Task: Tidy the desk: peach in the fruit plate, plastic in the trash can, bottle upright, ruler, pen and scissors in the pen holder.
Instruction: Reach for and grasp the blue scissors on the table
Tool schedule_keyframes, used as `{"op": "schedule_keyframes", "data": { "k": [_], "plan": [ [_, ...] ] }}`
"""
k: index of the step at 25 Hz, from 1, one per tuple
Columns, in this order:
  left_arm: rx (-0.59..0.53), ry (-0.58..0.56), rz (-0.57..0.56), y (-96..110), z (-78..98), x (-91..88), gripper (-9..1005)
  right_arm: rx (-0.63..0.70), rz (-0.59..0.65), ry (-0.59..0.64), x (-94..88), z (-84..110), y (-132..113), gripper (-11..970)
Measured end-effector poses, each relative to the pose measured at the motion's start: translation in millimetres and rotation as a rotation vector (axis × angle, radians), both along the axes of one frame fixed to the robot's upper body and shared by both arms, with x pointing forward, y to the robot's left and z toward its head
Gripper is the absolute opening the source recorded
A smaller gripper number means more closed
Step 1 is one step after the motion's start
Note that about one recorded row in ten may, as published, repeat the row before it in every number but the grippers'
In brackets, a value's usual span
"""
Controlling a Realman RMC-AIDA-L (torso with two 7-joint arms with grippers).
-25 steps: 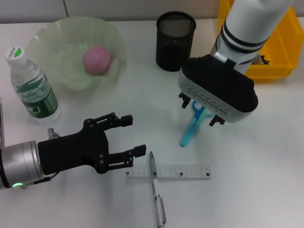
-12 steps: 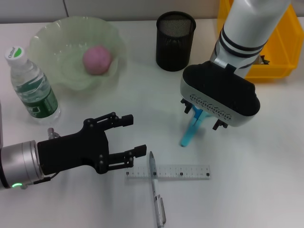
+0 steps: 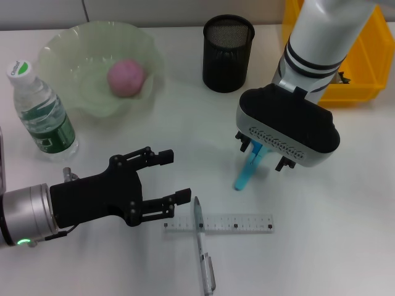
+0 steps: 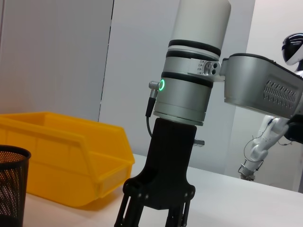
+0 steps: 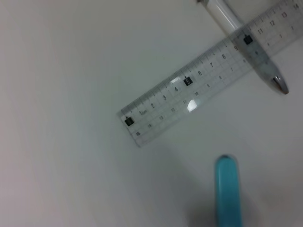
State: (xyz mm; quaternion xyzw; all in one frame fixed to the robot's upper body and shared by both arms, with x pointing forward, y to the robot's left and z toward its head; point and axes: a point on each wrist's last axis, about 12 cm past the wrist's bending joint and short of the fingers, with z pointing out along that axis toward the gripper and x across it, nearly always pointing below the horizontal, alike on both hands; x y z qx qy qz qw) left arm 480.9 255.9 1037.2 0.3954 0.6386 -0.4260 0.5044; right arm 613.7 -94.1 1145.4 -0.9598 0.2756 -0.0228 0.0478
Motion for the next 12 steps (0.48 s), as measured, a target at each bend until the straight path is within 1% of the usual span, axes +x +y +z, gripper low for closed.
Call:
{"op": "schedule_keyframes", "data": {
  "k": [12],
  "plan": [
    [-0.003, -0.002, -0.003, -1.0, 0.9, 1.0, 799, -0.001, 0.011, -0.006, 1.7, -3.5, -1.5, 693]
  ]
}}
